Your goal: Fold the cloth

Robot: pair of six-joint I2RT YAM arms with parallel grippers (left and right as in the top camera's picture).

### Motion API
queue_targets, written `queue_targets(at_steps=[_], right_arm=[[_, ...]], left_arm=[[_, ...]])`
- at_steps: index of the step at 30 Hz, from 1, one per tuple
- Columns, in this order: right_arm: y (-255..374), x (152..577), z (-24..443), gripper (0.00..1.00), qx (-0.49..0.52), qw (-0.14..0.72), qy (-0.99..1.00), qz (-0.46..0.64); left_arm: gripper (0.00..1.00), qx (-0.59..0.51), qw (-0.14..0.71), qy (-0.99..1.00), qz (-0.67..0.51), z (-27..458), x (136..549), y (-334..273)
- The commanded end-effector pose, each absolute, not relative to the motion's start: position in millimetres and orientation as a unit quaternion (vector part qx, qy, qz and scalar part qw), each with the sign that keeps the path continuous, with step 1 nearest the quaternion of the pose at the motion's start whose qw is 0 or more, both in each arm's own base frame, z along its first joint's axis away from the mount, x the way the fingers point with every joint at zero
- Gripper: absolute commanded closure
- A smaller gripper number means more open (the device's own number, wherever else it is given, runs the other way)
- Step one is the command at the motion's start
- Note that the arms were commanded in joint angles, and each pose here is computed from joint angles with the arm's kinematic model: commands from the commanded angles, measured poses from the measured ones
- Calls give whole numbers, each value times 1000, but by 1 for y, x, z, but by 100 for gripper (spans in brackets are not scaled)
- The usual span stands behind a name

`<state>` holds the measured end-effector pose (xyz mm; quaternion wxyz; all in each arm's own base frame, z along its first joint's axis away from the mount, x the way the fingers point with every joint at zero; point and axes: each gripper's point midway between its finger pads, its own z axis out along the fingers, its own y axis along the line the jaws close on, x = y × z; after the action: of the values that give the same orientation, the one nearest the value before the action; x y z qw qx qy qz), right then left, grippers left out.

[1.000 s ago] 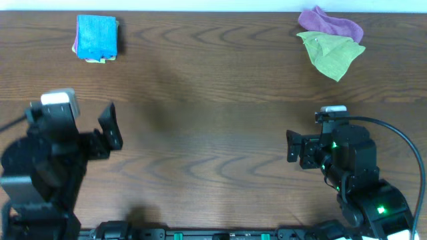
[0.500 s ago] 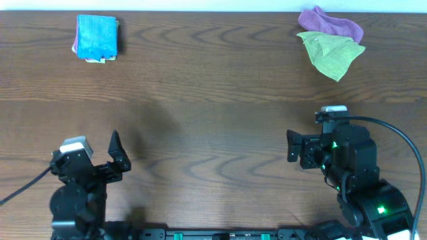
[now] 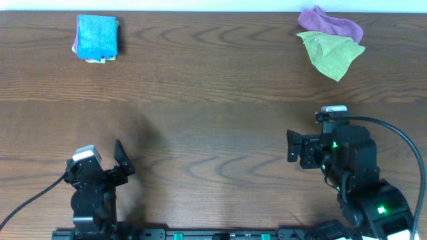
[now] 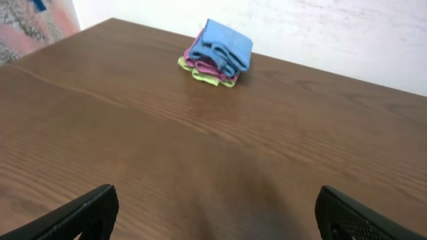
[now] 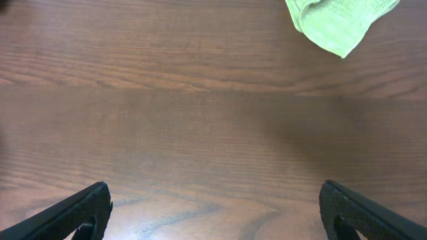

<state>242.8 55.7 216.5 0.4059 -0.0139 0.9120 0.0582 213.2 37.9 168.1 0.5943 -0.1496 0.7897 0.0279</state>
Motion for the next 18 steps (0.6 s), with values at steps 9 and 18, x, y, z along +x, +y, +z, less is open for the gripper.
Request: queue_targets(at_steps=[9,18], right_arm=[[55,244,221,1,-6,410,910,60],[55,244,221,1,-6,410,910,60]], left_arm=[[5,-197,573,795,7,124,216,40],[4,-201,566,799,12,113,216,42]])
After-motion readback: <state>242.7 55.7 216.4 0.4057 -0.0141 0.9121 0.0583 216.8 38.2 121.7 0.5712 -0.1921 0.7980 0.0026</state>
